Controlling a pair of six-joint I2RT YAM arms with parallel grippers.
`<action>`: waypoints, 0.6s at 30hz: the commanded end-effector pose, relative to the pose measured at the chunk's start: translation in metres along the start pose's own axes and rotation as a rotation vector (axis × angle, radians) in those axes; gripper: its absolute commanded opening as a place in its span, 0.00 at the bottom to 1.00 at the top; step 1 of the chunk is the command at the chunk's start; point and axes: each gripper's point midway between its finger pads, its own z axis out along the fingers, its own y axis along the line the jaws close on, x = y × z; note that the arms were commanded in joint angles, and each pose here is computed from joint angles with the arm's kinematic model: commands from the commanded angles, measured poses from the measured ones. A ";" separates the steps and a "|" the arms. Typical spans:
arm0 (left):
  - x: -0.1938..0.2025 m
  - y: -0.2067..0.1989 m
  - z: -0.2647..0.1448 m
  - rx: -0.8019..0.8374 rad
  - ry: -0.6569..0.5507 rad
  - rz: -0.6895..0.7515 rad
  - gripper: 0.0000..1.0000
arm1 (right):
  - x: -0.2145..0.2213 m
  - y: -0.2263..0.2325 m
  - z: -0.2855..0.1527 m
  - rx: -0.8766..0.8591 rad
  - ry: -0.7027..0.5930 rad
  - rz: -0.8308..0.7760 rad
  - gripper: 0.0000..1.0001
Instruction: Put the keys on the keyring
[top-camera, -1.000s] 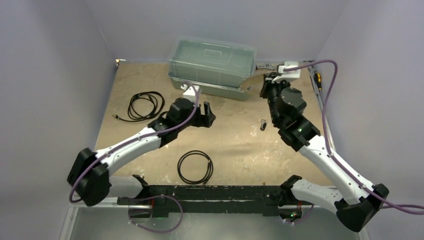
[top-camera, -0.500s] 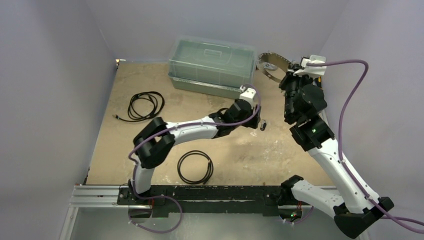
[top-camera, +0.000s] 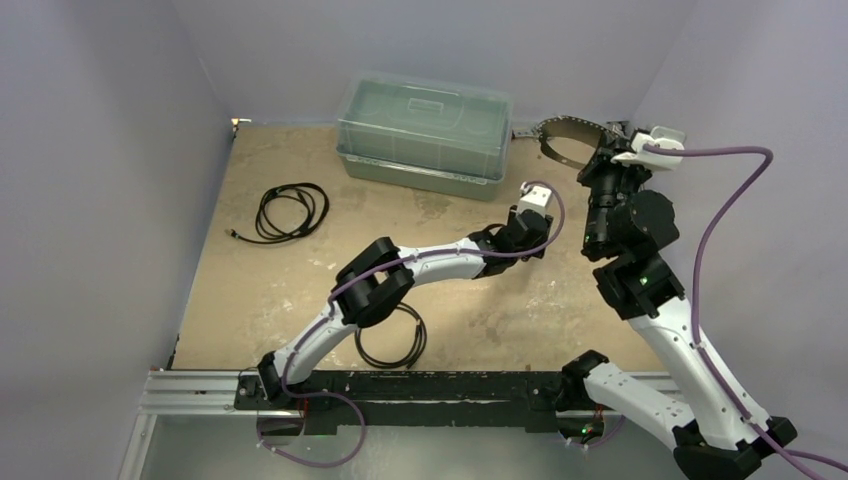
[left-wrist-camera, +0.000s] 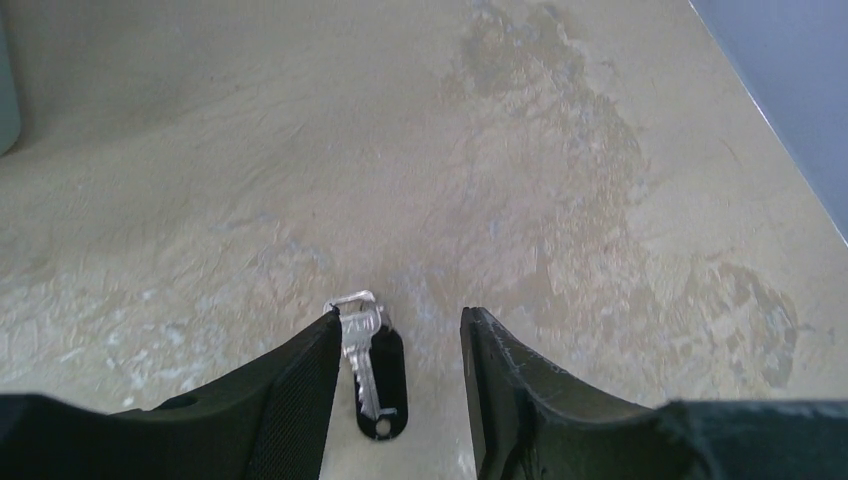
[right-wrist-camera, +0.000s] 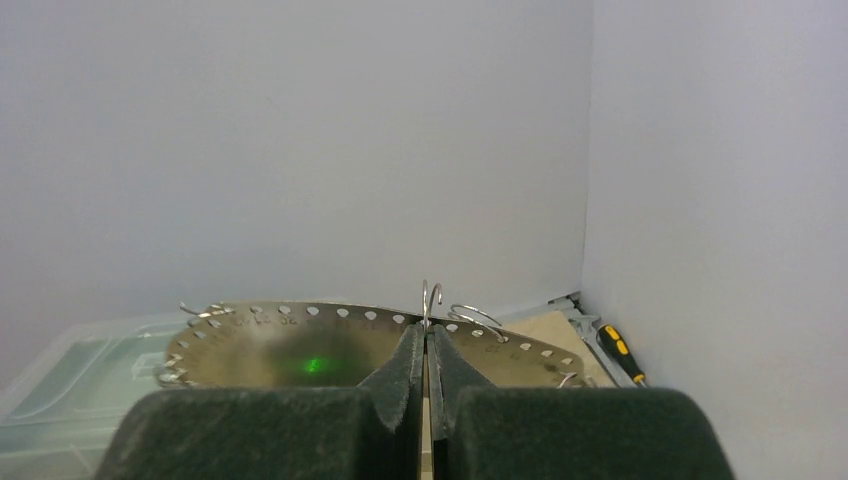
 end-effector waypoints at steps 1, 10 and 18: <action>-0.019 -0.008 0.017 -0.030 -0.059 0.007 0.46 | -0.019 -0.004 -0.004 -0.012 -0.066 0.056 0.00; 0.010 0.000 0.035 -0.076 -0.011 0.045 0.39 | -0.018 -0.002 -0.008 -0.038 -0.074 0.054 0.00; 0.026 0.003 0.035 -0.099 0.006 0.065 0.32 | -0.013 0.002 -0.007 -0.056 -0.074 0.054 0.00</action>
